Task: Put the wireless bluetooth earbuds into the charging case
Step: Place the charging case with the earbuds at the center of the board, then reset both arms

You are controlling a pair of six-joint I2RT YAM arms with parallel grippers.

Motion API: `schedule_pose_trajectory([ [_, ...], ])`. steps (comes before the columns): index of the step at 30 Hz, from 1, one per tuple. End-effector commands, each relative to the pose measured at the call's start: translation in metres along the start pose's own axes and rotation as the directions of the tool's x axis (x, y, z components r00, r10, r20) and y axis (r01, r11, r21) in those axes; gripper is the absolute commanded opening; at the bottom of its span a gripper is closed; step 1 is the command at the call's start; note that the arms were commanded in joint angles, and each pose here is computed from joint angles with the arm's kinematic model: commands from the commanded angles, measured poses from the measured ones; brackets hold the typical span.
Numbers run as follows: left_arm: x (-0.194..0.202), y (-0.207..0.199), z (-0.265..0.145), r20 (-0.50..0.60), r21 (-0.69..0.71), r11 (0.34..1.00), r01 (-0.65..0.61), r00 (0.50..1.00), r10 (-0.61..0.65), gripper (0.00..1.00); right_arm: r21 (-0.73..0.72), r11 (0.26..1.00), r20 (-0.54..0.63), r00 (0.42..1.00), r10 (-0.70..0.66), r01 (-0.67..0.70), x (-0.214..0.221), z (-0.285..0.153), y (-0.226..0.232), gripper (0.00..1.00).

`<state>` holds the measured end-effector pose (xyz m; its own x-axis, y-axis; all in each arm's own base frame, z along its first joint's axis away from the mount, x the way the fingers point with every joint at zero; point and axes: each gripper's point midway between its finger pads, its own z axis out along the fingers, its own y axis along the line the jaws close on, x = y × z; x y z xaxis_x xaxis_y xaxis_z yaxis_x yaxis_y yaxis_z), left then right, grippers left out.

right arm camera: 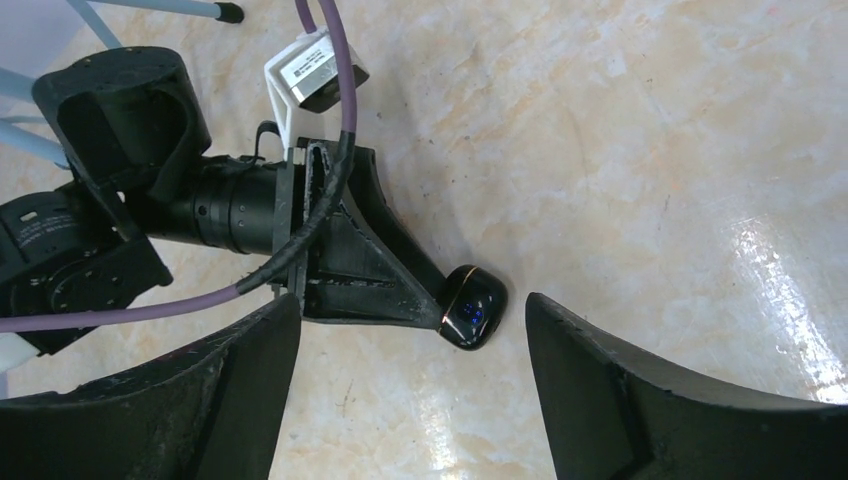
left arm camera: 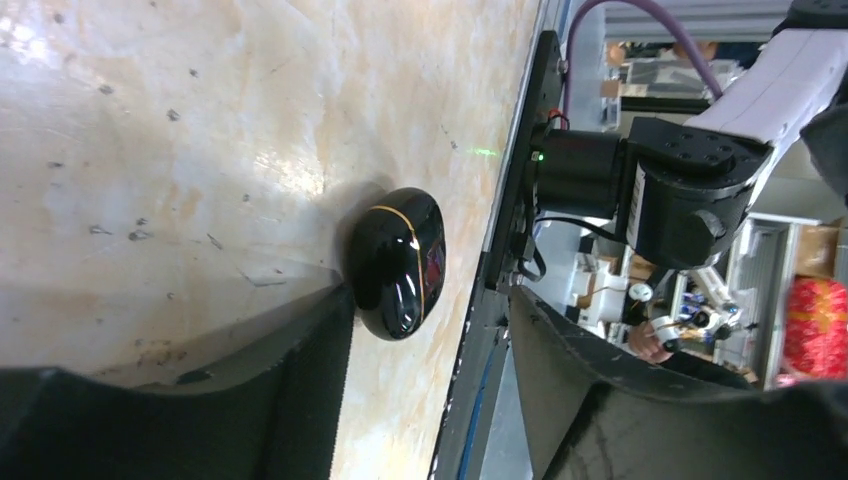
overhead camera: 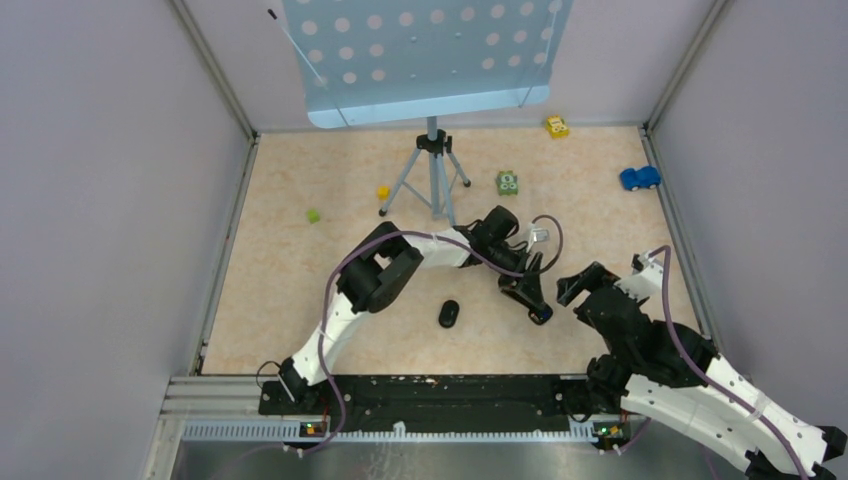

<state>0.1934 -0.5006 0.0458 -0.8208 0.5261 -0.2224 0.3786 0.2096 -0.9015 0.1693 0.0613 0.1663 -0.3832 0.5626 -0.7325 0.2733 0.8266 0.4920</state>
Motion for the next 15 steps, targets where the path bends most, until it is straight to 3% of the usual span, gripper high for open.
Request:
schedule_pose_trajectory([
  [1,-0.015,-0.018,-0.014,0.049,-0.099,0.99,-0.104,0.993,0.11,0.69,-0.012,0.999,0.023,0.999,0.031,-0.031,-0.014,-0.007,0.005,0.83],
  [7,-0.004,-0.035,-0.045,0.076,-0.226,0.96,-0.163,0.98,0.184,0.77,0.024,1.0,0.03,0.999,0.012,-0.012,-0.019,-0.006,0.009,0.86],
  [15,0.095,-0.023,-0.097,0.092,-0.379,0.923,-0.064,0.99,0.106,0.78,0.121,0.991,0.092,0.994,-0.061,0.05,-0.041,-0.008,0.006,0.94],
])
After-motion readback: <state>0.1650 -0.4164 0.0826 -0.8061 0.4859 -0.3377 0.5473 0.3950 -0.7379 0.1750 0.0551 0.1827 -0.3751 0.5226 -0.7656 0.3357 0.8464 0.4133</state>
